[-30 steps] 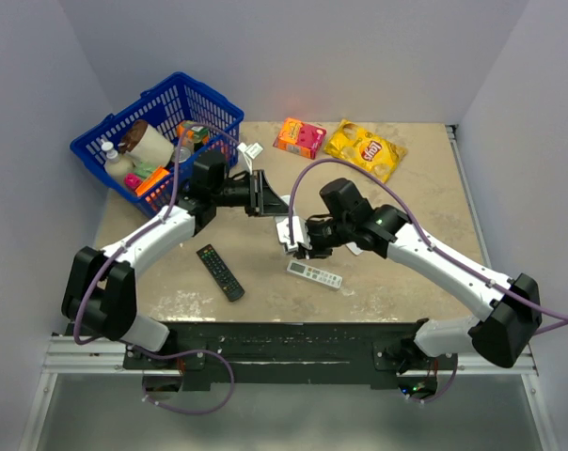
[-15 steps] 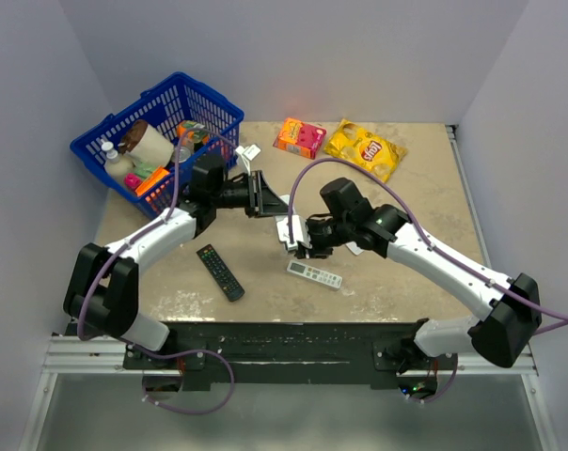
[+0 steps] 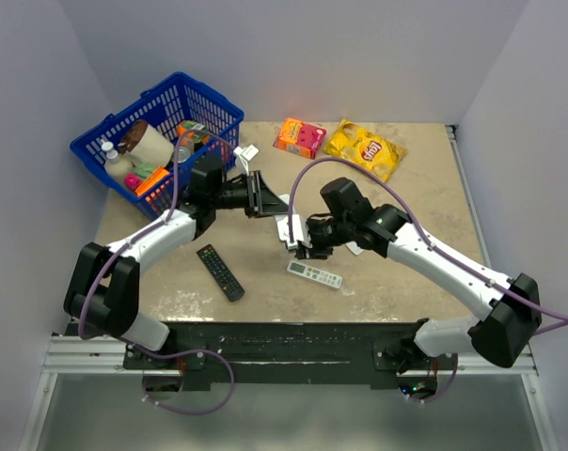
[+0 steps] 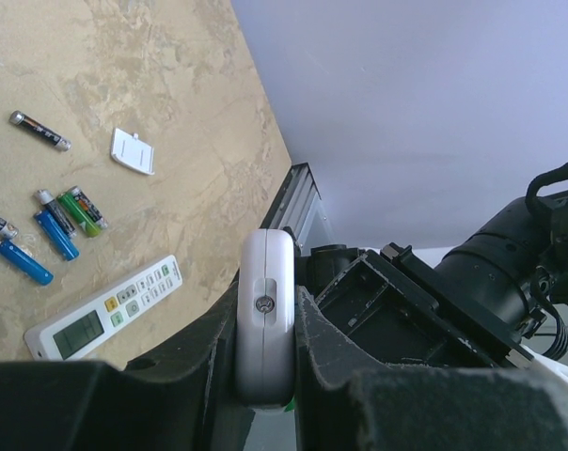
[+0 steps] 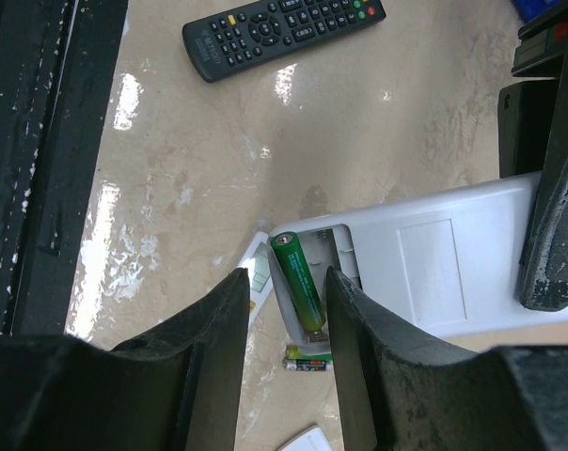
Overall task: Load the batteries into the remote control
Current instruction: Load the battery into the remote control.
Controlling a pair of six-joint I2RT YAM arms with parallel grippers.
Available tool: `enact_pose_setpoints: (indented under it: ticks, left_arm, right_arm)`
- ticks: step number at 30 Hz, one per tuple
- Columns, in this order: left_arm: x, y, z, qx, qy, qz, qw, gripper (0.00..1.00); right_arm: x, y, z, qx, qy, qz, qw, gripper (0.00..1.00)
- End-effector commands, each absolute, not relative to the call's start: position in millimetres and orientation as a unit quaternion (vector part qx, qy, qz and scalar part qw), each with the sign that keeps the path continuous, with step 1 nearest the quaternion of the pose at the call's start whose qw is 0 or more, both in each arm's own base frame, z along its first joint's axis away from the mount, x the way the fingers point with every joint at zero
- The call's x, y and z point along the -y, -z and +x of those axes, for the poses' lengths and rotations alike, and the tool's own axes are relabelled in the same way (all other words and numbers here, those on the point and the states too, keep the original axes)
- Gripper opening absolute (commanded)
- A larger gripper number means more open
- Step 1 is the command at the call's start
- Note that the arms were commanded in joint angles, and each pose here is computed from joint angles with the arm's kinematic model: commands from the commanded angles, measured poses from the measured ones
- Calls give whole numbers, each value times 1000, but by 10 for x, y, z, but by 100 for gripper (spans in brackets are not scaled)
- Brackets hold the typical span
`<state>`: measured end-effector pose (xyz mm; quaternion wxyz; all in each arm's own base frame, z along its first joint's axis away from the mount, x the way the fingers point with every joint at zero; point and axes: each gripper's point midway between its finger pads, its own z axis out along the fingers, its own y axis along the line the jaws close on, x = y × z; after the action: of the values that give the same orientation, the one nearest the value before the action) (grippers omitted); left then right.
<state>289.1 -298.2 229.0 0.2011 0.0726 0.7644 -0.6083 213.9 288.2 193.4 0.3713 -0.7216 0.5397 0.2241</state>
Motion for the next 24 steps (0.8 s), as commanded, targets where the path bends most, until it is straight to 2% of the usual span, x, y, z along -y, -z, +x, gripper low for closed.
enact_pose_setpoints:
  ticks: [1,24]
  left_arm:
    - [3028,-2362,2682,-750,637,91,154,0]
    - [3040,-2243,2678,-751,641,80,136,0]
  right_arm:
    - [-2932,-2165,2387,-530,-189,-711,423,42]
    - [-2909,-2361,2425,-513,-181,-703,458,44]
